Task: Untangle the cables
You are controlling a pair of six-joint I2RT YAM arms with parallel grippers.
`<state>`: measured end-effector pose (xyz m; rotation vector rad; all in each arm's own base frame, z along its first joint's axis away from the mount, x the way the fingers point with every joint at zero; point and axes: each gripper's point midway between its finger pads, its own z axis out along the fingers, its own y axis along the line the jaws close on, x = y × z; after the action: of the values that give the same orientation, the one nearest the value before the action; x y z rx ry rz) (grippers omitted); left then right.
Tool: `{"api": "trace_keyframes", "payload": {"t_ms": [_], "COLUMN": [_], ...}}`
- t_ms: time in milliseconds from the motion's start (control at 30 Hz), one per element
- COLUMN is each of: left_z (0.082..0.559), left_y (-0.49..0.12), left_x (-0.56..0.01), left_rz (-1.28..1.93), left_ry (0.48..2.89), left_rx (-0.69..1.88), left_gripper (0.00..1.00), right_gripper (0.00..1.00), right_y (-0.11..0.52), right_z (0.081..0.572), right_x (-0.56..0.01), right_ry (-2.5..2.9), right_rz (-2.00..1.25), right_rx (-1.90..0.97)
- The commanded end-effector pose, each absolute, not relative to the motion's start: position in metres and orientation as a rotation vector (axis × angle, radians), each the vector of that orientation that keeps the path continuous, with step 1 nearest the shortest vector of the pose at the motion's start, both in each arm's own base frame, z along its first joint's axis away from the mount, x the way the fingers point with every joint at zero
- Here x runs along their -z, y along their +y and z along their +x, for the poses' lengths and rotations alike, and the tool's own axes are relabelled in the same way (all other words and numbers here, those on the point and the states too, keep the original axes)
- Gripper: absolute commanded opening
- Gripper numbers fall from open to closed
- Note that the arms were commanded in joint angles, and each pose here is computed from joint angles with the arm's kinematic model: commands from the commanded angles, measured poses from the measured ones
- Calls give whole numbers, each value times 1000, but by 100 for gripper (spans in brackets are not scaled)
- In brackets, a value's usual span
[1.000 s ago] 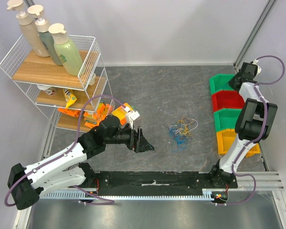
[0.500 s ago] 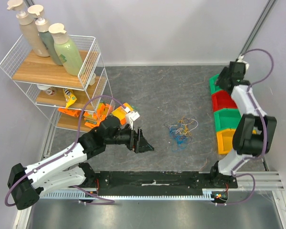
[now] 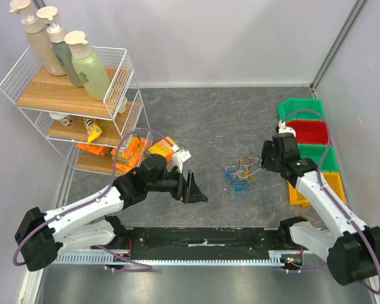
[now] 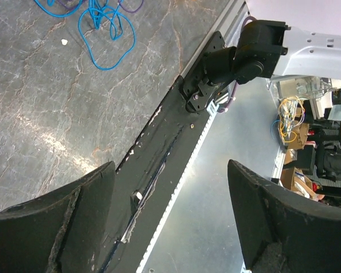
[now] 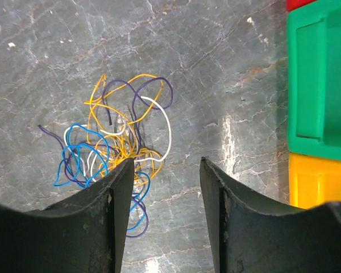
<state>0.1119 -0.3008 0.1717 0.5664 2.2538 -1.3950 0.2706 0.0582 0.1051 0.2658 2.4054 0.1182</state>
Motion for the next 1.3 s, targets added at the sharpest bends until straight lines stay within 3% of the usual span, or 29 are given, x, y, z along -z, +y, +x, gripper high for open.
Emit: {"api": "trace_keyframes", "payload": {"t_ms": [0, 133, 500, 533, 633, 667, 733, 967, 1133, 1267], "left_z": [110, 107, 90, 89, 94, 97, 107, 149, 182, 206], "left_y": [-317, -335, -363, -365, -369, -370, -373, -383, -373, -364], "left_x": [-180, -188, -191, -192, -196, -201, -216, -281, -311, -324], "left_rz": [568, 604, 637, 643, 648, 648, 631, 595, 553, 501], "left_ry": [2234, 2220, 2227, 2224, 2215, 2202, 2154, 1908, 1749, 1690], "left_rx": [1484, 1521, 1521, 1522, 1502, 1489, 1454, 1319, 1137, 996], "left_gripper": [85, 84, 83, 83, 82, 82, 81, 77, 87, 88], "right_gripper": [56, 50, 45, 40, 5, 0, 0, 0, 0, 0], "right_y": [53, 75, 75, 78, 83, 87, 101, 184, 218, 235], "right_z": [271, 283, 282, 284, 286, 288, 290, 265, 244, 232], "right_x": [-110, -99, -68, -66, -64, -73, -100, -242, -326, -368], "right_ry": [2357, 2385, 2441, 2433, 2449, 2433, 2375, 2059, 1876, 1777], "right_rz": [239, 203, 188, 177, 105, 65, -22, -214, -288, -315], "right_rx": [-97, -216, -199, -213, -225, -233, -274, -816, -1075, -1230]}}
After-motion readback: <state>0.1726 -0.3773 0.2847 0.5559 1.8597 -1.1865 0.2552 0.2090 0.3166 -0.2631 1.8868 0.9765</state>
